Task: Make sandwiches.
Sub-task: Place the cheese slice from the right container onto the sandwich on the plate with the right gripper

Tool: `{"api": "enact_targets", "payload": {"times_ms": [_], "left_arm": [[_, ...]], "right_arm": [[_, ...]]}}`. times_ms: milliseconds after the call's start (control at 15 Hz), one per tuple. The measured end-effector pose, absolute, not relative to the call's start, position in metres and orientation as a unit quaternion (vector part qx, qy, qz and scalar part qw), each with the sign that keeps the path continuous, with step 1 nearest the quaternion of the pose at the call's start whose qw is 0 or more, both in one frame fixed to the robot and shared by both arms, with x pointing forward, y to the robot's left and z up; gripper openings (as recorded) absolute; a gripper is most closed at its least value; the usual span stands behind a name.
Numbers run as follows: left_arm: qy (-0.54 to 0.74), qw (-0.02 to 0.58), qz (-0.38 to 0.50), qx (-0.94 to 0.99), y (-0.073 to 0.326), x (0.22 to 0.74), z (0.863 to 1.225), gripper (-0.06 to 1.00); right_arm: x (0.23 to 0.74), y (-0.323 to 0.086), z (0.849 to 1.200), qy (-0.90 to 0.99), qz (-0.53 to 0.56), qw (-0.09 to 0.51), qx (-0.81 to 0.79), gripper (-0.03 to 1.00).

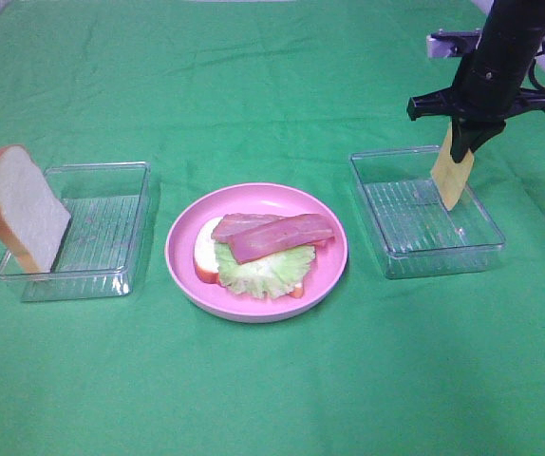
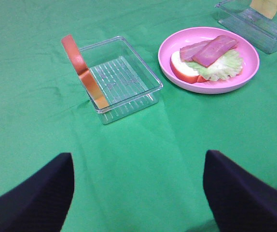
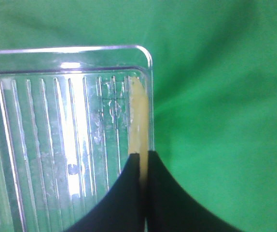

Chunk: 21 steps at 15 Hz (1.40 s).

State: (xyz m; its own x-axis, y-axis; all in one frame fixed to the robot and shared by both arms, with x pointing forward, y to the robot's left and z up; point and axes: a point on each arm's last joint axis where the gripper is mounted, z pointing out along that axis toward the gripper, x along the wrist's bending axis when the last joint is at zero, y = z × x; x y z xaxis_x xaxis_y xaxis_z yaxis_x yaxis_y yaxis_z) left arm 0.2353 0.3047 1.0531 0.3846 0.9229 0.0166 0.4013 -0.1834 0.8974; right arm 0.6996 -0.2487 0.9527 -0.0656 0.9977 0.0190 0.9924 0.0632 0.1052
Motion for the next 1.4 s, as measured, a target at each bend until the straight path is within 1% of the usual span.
{"api": "enact_targets", "payload": {"times_ms": [133, 333, 600, 733, 867, 1000, 1200, 1267, 1400], "left_arm": [[0.467, 0.436, 0.299, 0.709, 0.305, 0.235, 1.053, 0.71], [0.467, 0.436, 0.299, 0.709, 0.305, 0.235, 1.053, 0.71], [0.467, 0.436, 0.299, 0.709, 0.305, 0.235, 1.053, 0.71], [0.467, 0.436, 0.299, 0.709, 0.305, 0.235, 1.053, 0.71], [0.467, 0.436, 0.299, 0.709, 0.305, 0.235, 1.053, 0.71], [0.467, 0.436, 0.299, 0.709, 0.305, 0.235, 1.053, 0.71], [0.467, 0.436, 0.299, 0.709, 0.305, 0.235, 1.053, 0.71], [0.467, 0.436, 0.299, 0.709, 0.305, 0.235, 1.053, 0.71], [0.467, 0.436, 0.299, 0.709, 0.305, 0.235, 1.053, 0.71]], "right_arm": [[0.695, -0.248, 0.98, 0.727, 0.07, 0.039, 0.681, 0.0], [0.684, -0.237, 1.004, 0.737, 0.114, -0.009, 0.666, 0.0], [0.671, -0.23, 1.03, 0.748, 0.141, -0.043, 0.647, 0.0], [0.662, -0.225, 1.056, 0.748, 0.184, -0.048, 0.636, 0.0], [0.656, -0.211, 1.071, 0.744, 0.229, -0.078, 0.623, 0.0], [0.649, -0.182, 1.072, 0.759, 0.24, -0.099, 0.597, 0.0], [0.634, -0.129, 1.069, 0.79, 0.245, -0.126, 0.548, 0.0], [0.629, -0.113, 1.065, 0.794, 0.255, -0.142, 0.533, 0.0], [0.621, -0.094, 1.049, 0.784, 0.282, -0.201, 0.515, 0.0]]}}
